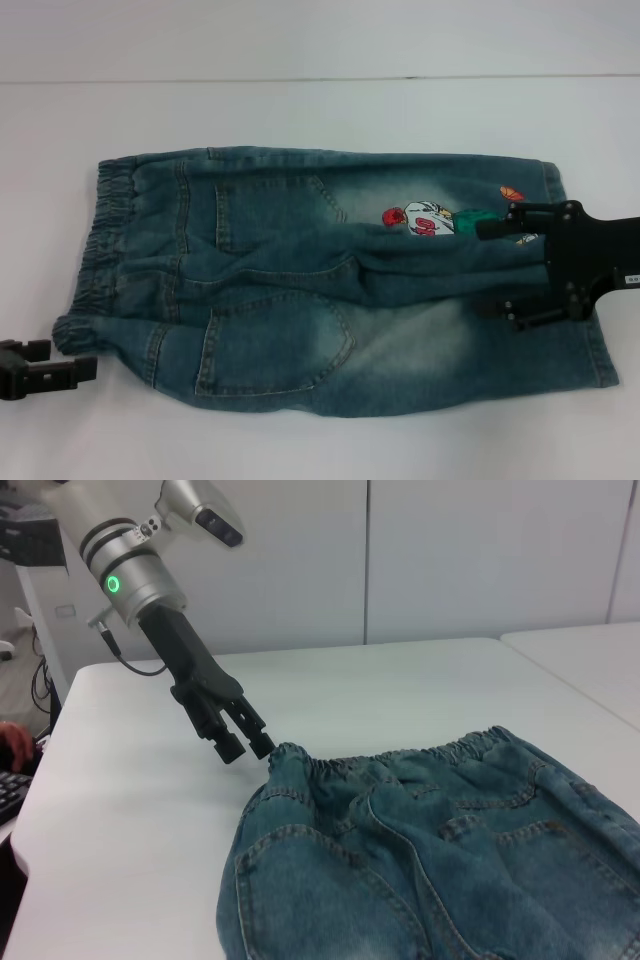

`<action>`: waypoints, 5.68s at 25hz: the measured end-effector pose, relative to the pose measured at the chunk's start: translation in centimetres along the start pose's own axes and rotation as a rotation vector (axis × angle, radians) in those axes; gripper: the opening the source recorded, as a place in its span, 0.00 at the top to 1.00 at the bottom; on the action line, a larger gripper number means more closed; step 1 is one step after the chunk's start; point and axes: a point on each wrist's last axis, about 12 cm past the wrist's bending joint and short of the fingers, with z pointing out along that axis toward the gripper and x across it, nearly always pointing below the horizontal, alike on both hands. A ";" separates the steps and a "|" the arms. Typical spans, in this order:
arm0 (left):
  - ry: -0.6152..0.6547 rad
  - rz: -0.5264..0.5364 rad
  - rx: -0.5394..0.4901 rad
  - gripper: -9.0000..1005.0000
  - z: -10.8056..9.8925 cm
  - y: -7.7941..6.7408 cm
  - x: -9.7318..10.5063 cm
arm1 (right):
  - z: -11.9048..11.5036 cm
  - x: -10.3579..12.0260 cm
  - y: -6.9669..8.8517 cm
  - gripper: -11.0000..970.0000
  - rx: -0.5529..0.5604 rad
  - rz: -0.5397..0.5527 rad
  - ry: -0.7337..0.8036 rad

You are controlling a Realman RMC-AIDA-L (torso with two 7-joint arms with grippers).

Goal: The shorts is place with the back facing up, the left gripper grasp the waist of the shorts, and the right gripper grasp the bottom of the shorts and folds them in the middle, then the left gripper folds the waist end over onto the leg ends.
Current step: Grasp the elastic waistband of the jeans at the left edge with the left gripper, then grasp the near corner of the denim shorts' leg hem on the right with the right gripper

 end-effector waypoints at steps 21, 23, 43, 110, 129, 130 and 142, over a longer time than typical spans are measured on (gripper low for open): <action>-0.006 0.011 0.001 0.08 1.0 0.1 -0.7 | 0.2 0.2 0.1 0.03 -0.002 -0.013 0.006; -0.005 0.014 0.007 0.08 1.0 0.0 -0.8 | 0.2 0.2 0.1 0.03 -0.001 -0.015 0.006; -0.021 0.036 -0.007 0.60 2.2 -0.3 -1.7 | 0.0 0.4 0.2 0.03 0.015 -0.011 -0.001; -0.068 0.027 0.014 0.96 2.9 -0.4 -7.0 | 0.2 -1.7 -1.9 0.03 -0.280 0.187 0.965; -0.053 0.024 0.019 0.96 3.3 -0.5 -6.8 | 2.2 -2.8 -2.5 0.03 -0.263 0.105 0.927; -0.052 0.023 0.019 0.96 3.2 -0.5 -6.7 | 2.3 -2.8 -2.5 0.03 -0.259 0.100 0.927; -0.050 0.018 0.015 0.96 3.2 -0.4 -6.5 | 2.9 -2.9 -2.3 0.11 -0.277 0.077 0.918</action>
